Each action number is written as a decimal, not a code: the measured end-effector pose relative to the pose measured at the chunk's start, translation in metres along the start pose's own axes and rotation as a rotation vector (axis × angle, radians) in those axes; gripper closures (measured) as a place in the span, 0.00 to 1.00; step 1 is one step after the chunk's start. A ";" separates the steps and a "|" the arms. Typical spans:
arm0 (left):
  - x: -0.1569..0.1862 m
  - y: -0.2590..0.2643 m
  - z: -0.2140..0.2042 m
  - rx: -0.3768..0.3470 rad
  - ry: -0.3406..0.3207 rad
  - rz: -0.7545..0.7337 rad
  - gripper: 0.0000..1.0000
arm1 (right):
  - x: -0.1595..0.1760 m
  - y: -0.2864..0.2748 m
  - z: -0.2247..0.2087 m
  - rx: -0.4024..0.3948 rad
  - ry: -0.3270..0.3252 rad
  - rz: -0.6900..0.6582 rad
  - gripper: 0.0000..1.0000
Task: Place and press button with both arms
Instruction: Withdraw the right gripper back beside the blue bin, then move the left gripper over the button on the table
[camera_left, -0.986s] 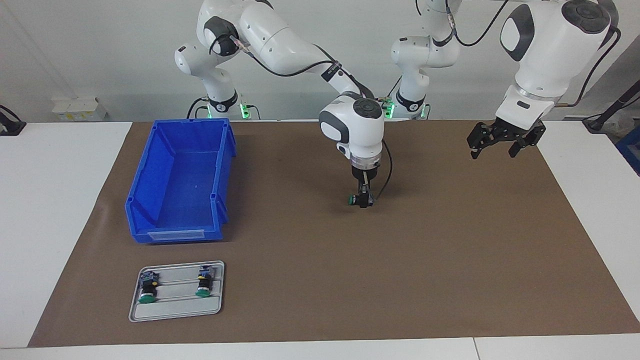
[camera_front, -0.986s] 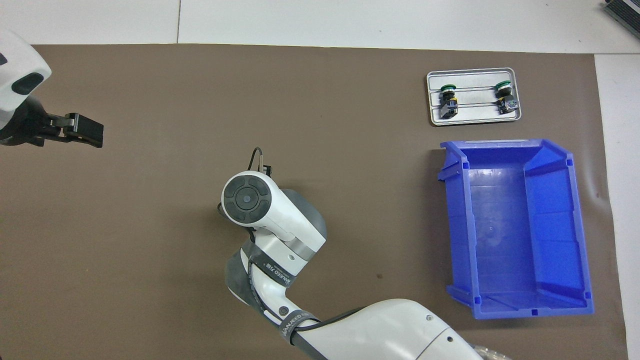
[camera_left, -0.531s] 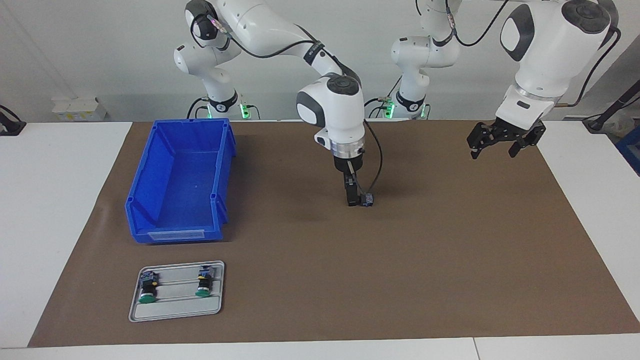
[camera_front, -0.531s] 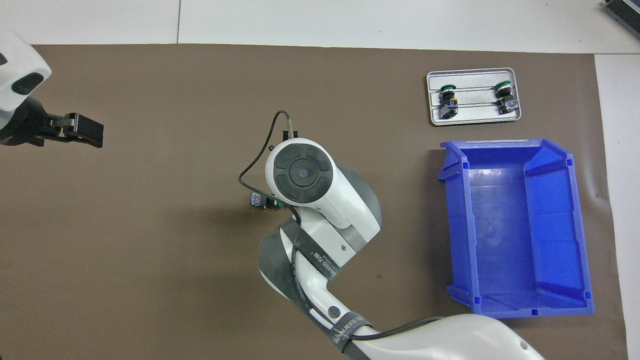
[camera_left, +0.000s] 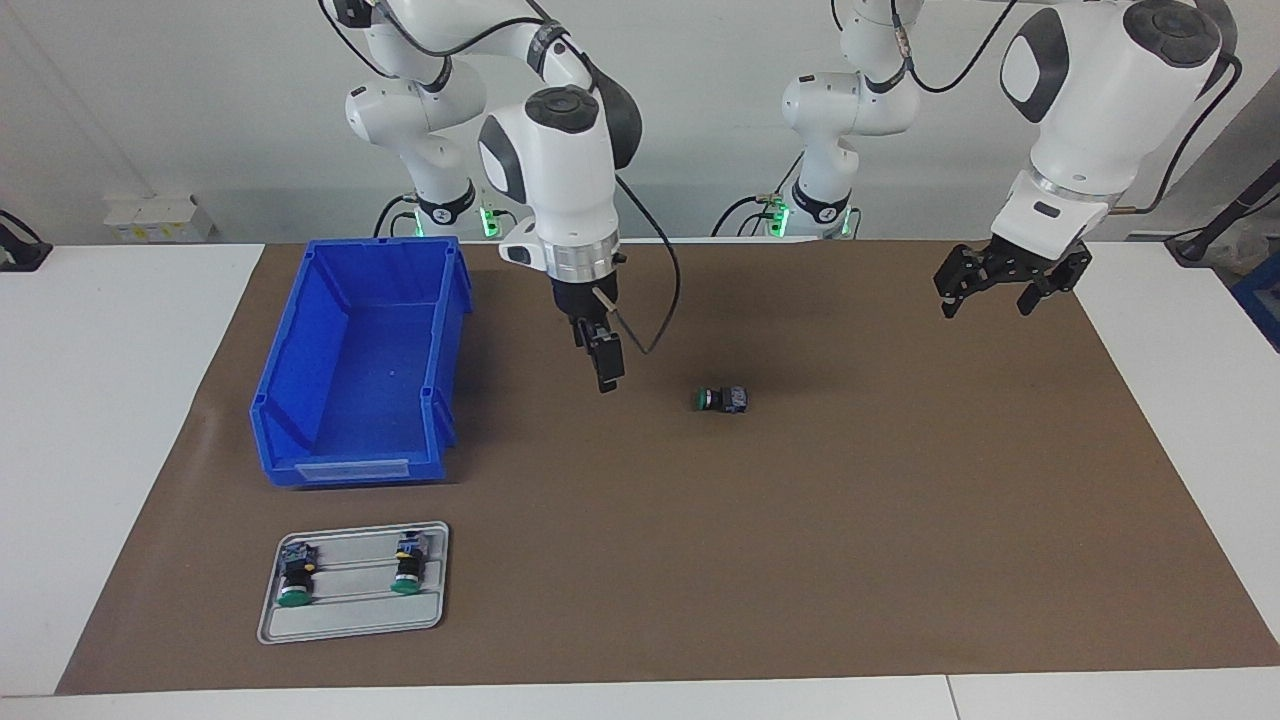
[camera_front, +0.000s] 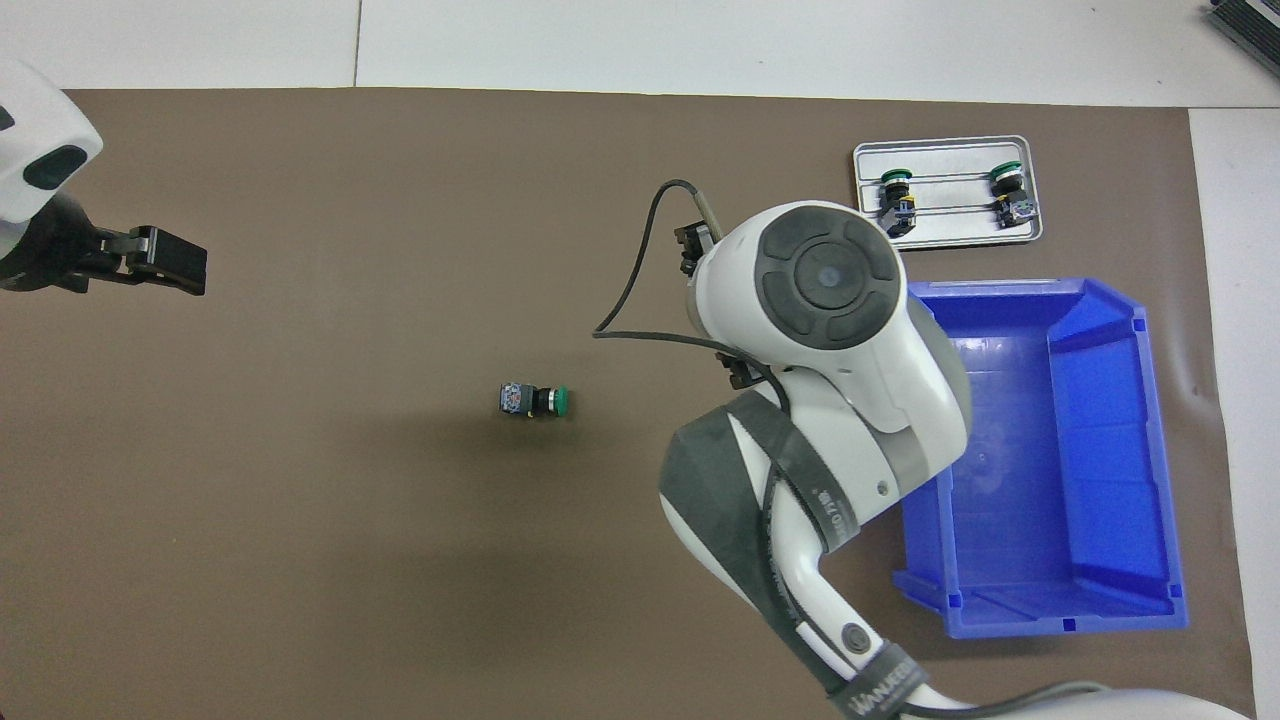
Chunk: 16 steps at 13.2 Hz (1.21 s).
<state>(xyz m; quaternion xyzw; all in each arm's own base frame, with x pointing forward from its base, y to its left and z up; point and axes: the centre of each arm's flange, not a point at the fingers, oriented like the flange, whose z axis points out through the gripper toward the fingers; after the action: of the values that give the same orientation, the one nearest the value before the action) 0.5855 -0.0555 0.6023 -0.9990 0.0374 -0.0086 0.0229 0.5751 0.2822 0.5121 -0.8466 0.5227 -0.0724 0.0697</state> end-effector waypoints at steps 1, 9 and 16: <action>0.000 0.000 0.000 0.000 0.000 0.000 0.00 | 0.020 0.010 -0.011 -0.002 -0.005 -0.059 0.00; 0.000 0.001 0.000 0.000 0.000 -0.001 0.00 | 0.156 0.080 -0.082 -0.093 -0.012 -0.783 0.00; -0.004 0.061 -0.001 -0.017 0.021 0.195 0.00 | 0.205 0.100 -0.135 -0.131 -0.050 -1.035 0.00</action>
<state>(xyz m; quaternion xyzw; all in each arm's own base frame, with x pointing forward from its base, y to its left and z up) 0.5767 -0.1163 0.6006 -0.9907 0.1346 -0.0163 0.0149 0.5524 0.0488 0.6357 -0.9982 0.0374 -0.0442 -0.0159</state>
